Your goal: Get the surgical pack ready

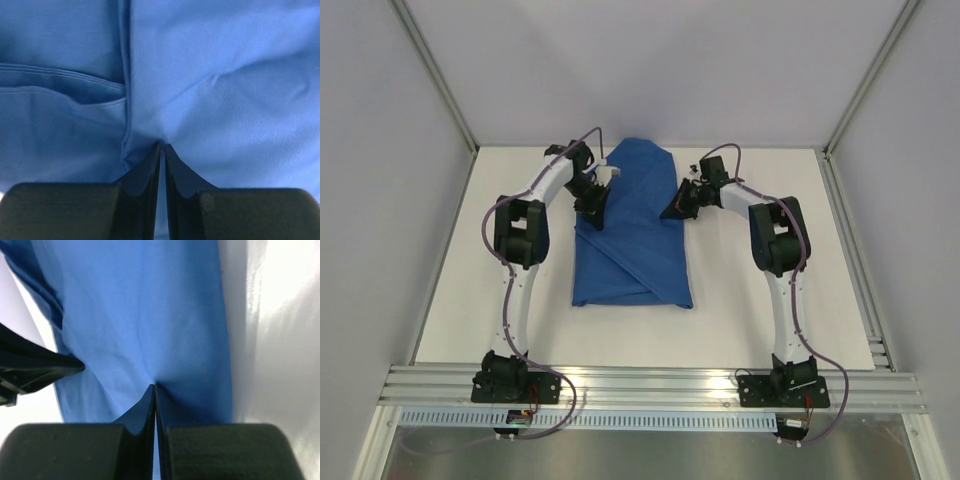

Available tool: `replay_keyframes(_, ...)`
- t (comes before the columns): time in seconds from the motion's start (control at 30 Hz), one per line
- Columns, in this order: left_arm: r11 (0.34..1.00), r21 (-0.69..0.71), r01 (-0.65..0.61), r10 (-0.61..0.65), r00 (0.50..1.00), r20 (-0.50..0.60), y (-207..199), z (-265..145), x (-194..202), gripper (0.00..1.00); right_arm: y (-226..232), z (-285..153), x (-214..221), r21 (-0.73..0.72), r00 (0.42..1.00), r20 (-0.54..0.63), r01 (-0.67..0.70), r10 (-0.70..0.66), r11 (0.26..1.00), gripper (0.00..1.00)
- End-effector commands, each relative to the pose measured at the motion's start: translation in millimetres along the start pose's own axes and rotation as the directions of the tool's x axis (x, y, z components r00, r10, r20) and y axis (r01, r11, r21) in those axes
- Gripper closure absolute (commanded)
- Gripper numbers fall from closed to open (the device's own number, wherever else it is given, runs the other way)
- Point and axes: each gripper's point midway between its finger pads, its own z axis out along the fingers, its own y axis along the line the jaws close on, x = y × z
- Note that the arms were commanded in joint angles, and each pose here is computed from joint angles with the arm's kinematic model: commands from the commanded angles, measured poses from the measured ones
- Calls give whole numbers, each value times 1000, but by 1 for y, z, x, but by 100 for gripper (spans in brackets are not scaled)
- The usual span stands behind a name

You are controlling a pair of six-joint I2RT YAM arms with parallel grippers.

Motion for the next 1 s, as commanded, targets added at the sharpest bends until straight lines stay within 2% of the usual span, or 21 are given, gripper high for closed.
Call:
replay_keyframes(0.0, 998, -56, -16, 17, 1000, 14, 13, -3, -6, 84, -18, 8, 6, 51, 998, -22, -64, 65, 997, 100)
replay_keyframes(0.1, 999, -53, -6, 6, 1000, -6, 15, 1, 2, 84, -20, 7, -1, 44, 993, -3, -119, 120, 992, 99)
replay_keyframes(0.2, 999, -52, -16, 16, 1000, 9, 10, -8, -1, 84, 1, -5, -20, 0, 994, 42, -99, 99, 995, 100)
replay_keyframes(0.37, 995, -84, -54, 66, 986, 151, -10, -67, -31, 78, 48, -40, -51, -38, 993, 119, -7, 12, 999, 99)
replay_keyframes(0.47, 992, -120, -41, 69, 970, 233, -14, -106, -37, 73, 66, -69, -58, -24, 981, 191, 34, -29, 999, 91)
replay_keyframes(0.5, 990, -138, -28, 61, 969, 239, -10, -113, -35, 67, 74, -83, -58, -11, 974, 216, 73, -69, 997, 86)
replay_keyframes(0.57, 987, -161, 21, 26, 959, 282, -1, -133, -31, 56, 60, -87, -55, 57, 969, 230, 80, -91, 995, 75)
replay_keyframes(0.6, 986, -161, 41, 7, 957, 289, 3, -136, -28, 51, 54, -89, -52, 82, 970, 222, 77, -94, 994, 63)
replay_keyframes(0.63, 985, -160, 60, -12, 957, 288, 10, -133, -24, 39, 45, -89, -51, 103, 971, 215, 81, -101, 991, 58)
replay_keyframes(0.7, 978, -171, 116, -61, 954, 293, 28, -133, -20, 31, 32, -84, -50, 122, 978, 193, 57, -80, 991, 53)
replay_keyframes(0.77, 968, -188, 164, -110, 958, 266, 45, -122, -15, 29, 22, -79, -58, 130, 979, 193, 39, -64, 991, 52)
replay_keyframes(0.97, 959, -199, 202, -143, 950, 277, 65, -104, -27, 26, 1, -52, -72, 150, 985, 172, -11, -15, 989, 50)
